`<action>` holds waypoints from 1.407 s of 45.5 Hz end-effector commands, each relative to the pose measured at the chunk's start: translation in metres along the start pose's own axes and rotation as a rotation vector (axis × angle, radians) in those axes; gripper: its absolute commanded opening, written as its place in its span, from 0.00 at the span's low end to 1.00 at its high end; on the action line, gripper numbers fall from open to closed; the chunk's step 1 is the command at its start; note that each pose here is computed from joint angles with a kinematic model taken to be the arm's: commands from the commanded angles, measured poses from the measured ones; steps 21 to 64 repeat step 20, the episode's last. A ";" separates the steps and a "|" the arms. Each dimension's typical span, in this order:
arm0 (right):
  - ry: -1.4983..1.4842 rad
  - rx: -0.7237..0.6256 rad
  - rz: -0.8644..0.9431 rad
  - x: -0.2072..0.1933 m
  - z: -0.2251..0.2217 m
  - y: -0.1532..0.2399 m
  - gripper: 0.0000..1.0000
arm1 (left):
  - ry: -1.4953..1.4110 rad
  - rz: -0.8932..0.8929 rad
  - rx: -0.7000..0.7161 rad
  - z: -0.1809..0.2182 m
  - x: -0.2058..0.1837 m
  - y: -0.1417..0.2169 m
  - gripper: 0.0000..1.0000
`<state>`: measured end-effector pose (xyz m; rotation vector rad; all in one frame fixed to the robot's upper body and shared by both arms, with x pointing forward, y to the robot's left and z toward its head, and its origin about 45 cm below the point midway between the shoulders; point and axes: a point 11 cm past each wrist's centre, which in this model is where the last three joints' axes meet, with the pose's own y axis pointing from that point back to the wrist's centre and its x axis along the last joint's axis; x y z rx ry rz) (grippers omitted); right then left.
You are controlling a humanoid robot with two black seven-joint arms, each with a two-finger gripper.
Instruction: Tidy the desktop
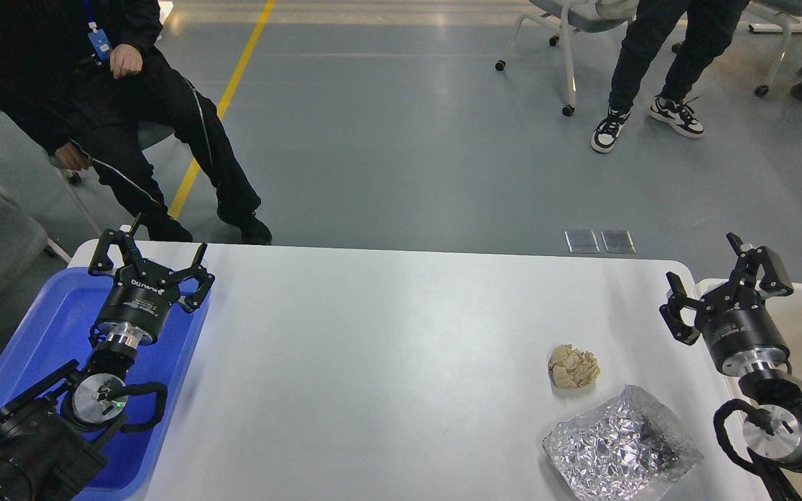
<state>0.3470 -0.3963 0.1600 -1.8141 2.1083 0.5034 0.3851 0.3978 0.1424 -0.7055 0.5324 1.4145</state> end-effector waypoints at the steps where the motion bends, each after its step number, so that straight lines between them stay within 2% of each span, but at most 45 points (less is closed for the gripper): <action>1: 0.002 0.037 0.009 -0.004 0.001 -0.012 1.00 | 0.000 -0.001 0.000 0.000 0.000 0.000 1.00; 14: 0.009 0.049 -0.007 -0.020 0.008 -0.024 1.00 | 0.000 0.001 0.000 0.000 0.000 0.000 1.00; 64: 0.003 0.042 -0.001 -0.019 0.011 -0.023 1.00 | 0.000 0.001 0.000 0.000 0.000 0.000 1.00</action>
